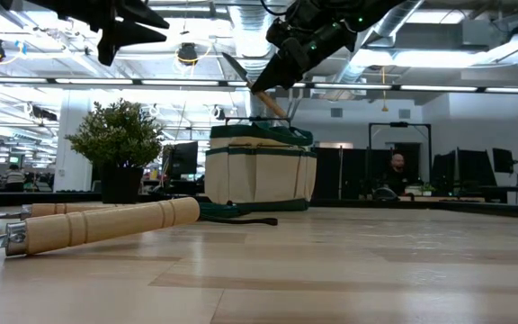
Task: Pick & Place Garden tools in Gardening bag
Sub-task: Put the brown trowel into the light brown gardening bag
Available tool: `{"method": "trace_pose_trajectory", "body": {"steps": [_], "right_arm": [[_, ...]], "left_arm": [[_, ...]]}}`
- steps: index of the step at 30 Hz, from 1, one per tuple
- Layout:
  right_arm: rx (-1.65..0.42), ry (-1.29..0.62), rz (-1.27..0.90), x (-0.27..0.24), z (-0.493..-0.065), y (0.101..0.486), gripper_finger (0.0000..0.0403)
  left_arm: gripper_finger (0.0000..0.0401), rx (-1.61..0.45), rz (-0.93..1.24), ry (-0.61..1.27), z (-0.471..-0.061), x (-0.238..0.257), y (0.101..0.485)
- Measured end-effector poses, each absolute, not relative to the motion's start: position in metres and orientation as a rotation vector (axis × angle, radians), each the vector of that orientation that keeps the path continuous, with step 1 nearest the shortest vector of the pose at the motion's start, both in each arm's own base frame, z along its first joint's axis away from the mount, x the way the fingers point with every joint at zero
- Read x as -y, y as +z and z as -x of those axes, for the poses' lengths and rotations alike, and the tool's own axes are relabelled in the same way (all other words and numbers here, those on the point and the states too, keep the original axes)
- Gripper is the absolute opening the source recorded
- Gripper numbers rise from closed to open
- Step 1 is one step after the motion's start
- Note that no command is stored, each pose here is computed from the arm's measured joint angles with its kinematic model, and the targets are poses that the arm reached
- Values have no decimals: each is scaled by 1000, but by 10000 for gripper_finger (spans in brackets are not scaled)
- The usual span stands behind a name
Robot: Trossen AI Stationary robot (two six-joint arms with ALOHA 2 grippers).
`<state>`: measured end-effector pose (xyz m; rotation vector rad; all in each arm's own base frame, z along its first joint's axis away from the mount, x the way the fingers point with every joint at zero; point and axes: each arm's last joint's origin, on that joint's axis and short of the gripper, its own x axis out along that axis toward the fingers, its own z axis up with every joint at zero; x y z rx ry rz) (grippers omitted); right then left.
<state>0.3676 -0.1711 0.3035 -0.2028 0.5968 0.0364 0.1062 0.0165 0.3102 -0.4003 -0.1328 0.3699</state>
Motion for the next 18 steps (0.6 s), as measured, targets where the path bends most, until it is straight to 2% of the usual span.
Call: {"method": "trace_pose_trajectory", "body": {"steps": [18], "right_arm": [[-595,41,194,170,-368,304,52]], "left_arm": [[112,127,373,335,-105,-15,311]]}}
